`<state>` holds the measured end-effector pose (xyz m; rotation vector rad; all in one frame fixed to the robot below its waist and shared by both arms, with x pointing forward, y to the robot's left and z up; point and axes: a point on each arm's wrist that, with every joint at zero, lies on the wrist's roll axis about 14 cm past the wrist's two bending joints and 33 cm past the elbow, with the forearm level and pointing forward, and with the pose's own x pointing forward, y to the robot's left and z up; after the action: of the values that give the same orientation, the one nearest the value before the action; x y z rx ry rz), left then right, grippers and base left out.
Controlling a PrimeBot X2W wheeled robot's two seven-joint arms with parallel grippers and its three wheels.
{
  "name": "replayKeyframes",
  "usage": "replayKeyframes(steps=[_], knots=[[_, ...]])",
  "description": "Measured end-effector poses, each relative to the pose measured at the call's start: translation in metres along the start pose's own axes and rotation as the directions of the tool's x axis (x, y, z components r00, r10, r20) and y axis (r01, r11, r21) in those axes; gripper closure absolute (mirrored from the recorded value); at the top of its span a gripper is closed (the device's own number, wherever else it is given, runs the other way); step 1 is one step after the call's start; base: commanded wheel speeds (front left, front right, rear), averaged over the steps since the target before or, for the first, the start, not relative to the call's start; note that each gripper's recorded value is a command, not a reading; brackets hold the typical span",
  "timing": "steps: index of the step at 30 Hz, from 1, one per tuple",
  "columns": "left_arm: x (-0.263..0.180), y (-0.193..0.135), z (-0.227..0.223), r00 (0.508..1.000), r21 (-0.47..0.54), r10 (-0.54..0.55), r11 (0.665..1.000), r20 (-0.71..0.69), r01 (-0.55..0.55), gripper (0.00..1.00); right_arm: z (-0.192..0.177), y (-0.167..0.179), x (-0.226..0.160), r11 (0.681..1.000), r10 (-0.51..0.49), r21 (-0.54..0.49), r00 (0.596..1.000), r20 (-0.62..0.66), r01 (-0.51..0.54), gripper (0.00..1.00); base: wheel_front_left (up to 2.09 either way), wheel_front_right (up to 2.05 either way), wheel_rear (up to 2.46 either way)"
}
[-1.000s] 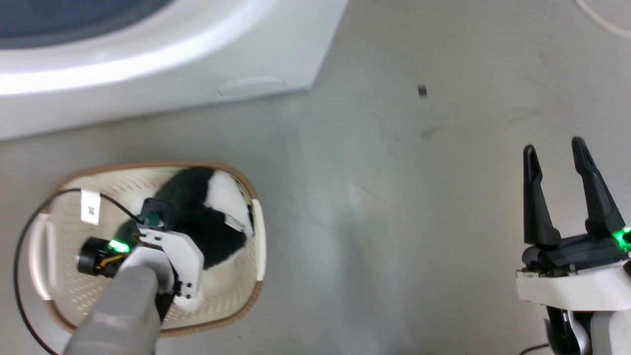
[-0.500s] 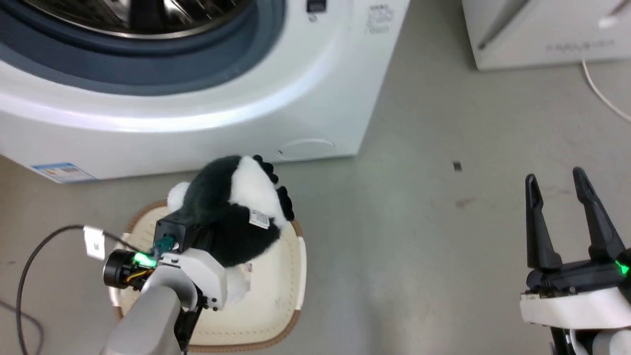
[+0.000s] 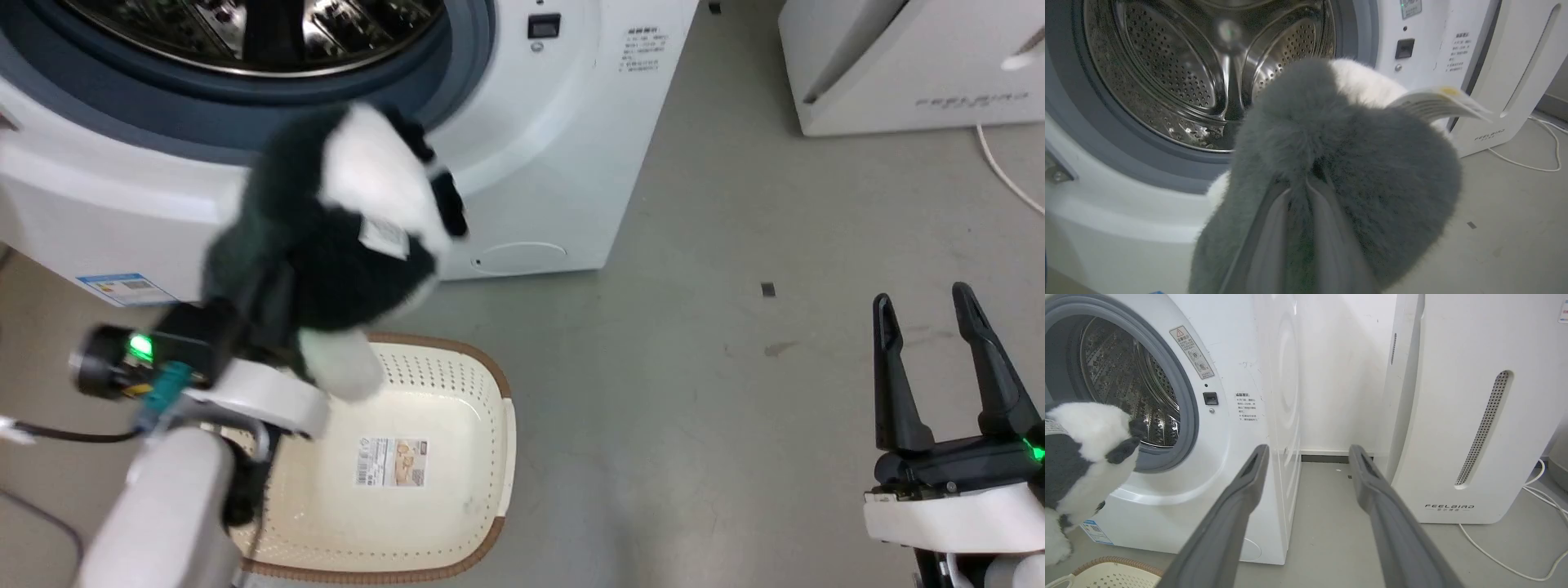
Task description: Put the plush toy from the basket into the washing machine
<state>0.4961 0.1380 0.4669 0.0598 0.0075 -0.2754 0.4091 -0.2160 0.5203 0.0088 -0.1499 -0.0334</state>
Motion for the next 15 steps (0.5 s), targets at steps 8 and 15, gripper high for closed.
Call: replayKeyframes(steps=[8,15], knots=[[0.047,0.041,0.043,0.986,0.07,0.03,0.997,0.163,-0.042,1.0,-0.019,-0.008,0.008,1.0,-0.021,-0.022,0.999,-0.042,0.02,0.0,0.0,0.0,0.0],[0.119,0.072,0.073,0.972,0.175,-0.002,0.984,0.236,-0.04,1.0,-0.043,-0.017,0.02,0.999,-0.044,-0.029,0.995,-0.088,0.041,0.0,0.0,0.0,0.0]])
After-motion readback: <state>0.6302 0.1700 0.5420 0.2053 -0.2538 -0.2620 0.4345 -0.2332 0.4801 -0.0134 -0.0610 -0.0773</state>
